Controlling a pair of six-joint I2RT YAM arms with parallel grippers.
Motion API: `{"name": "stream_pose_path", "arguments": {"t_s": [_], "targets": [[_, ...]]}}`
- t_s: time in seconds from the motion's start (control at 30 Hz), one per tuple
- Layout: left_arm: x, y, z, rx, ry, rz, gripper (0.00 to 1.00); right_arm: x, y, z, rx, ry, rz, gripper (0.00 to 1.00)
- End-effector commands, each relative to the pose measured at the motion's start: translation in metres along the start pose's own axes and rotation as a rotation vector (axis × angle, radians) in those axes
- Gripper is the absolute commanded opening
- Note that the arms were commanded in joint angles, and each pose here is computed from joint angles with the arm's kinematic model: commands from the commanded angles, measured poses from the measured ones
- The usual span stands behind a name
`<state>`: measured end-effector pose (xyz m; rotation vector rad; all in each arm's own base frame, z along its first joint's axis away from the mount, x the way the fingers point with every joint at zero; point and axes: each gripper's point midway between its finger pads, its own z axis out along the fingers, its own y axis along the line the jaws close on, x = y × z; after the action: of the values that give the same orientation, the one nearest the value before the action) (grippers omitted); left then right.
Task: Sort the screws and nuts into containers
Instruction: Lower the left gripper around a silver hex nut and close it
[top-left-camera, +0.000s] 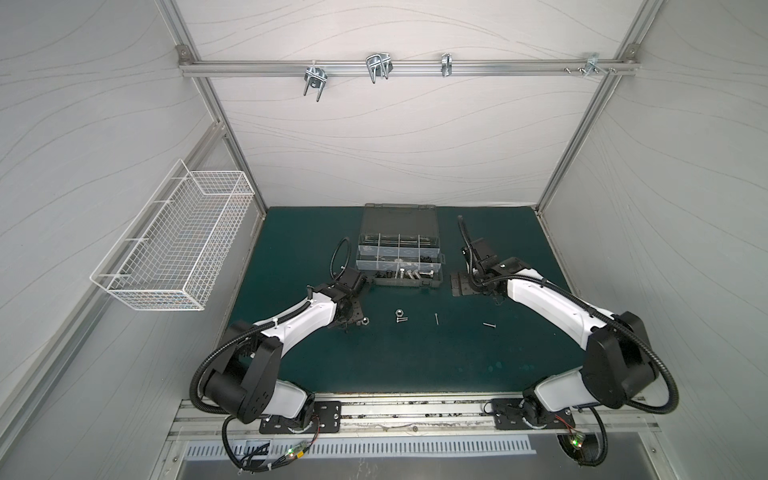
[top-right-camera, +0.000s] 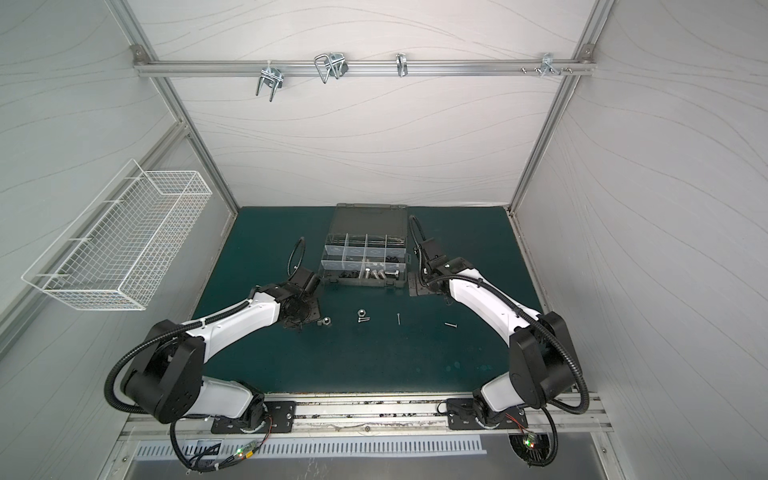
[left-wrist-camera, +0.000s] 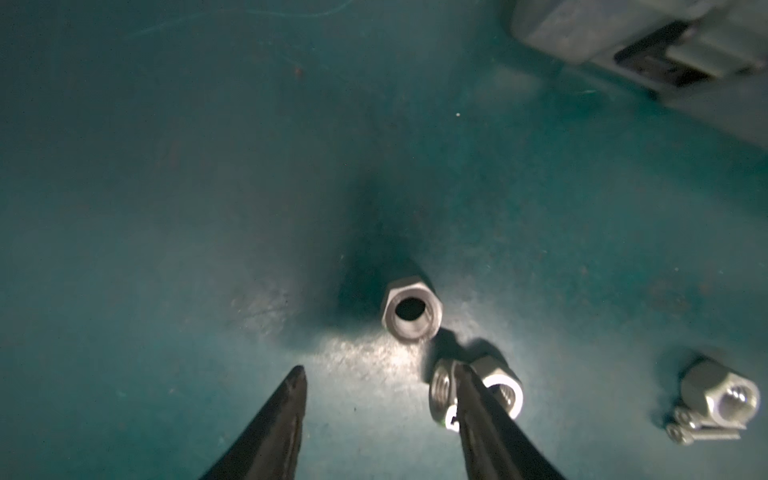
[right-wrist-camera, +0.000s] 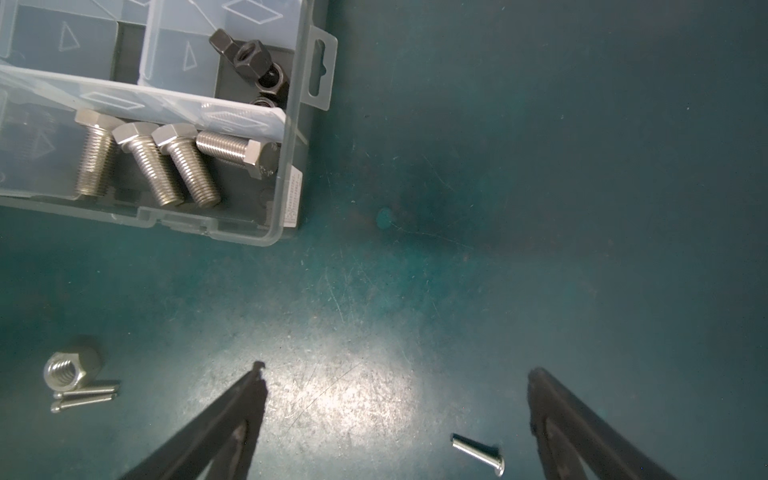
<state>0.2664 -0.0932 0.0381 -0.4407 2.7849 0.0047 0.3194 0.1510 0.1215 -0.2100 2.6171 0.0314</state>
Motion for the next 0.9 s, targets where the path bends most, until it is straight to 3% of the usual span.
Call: {"name": "stream_pose_path", "arguments": {"t_s": [0.0,0.37,0.87], "targets": [[-0.017,-0.014,-0.003,0.017,-0.037,0.006,0.56,-0.002,-0.003,-0.007,0.002,-0.017,0.026,0.99],[-0.015,-0.018,0.016,-0.014,0.005,0.041,0.54,-0.002,-0.003,-0.004,0.011,-0.003,0.020,0.99],[-0.007,-0.007,0.033,-0.046,0.039,0.036,0.35,0.000,-0.009,-0.009,0.039,0.006,0.035,0.99]]}}
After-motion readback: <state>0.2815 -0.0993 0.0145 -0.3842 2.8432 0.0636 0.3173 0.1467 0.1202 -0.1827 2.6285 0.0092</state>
